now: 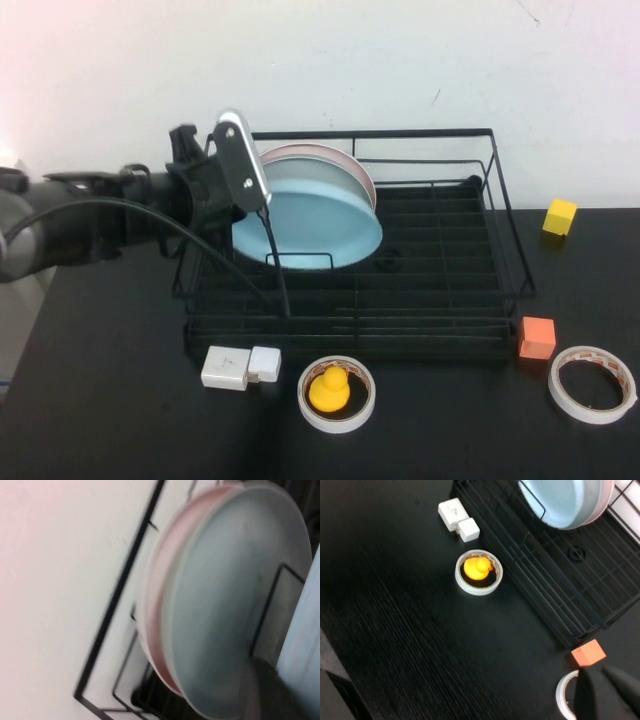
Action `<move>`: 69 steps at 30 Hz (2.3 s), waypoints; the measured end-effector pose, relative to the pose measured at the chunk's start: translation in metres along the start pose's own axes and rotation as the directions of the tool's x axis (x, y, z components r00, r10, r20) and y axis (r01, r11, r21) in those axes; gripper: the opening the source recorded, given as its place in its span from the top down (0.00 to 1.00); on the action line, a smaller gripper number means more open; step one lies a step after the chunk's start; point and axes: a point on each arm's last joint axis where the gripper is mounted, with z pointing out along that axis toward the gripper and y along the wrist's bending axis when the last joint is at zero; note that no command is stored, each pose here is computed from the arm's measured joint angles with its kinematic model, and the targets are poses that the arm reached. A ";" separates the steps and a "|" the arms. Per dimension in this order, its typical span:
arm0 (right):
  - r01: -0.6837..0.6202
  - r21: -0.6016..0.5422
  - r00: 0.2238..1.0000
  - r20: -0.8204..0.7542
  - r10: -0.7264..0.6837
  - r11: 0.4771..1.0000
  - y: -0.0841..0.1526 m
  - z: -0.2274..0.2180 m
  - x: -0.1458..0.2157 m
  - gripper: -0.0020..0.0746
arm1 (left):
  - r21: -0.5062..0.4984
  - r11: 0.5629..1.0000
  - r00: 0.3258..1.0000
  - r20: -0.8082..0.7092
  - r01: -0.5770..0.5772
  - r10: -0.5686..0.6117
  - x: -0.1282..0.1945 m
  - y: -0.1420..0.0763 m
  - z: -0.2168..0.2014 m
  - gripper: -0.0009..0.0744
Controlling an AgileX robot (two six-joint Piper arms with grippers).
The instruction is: Place plate on rack
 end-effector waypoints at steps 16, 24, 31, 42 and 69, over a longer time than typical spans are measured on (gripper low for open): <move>0.004 0.074 0.997 -0.073 0.001 0.997 -0.007 -0.001 0.007 0.97 | -0.076 0.996 0.995 0.087 -0.040 0.047 -0.027 0.024 -0.023 0.90; 0.002 0.088 0.996 -0.088 0.006 0.996 -0.008 -0.001 0.008 0.97 | -0.060 0.998 0.998 0.051 -0.036 0.039 -0.018 0.019 -0.012 0.90; 0.002 0.086 0.996 -0.092 0.006 0.996 -0.008 -0.001 0.009 0.97 | -0.001 1.000 1.000 0.001 -0.012 0.012 0.002 0.003 0.011 0.90; -0.010 0.062 0.996 -0.084 0.015 0.998 -0.005 -0.001 0.008 0.97 | 0.000 0.979 0.979 -0.020 0.204 -0.204 0.007 0.000 0.015 0.40; 0.041 0.209 0.985 -0.172 -0.005 0.977 -0.011 -0.003 0.034 0.97 | -0.553 0.465 0.679 0.279 0.691 -0.679 -0.095 0.064 -0.168 0.97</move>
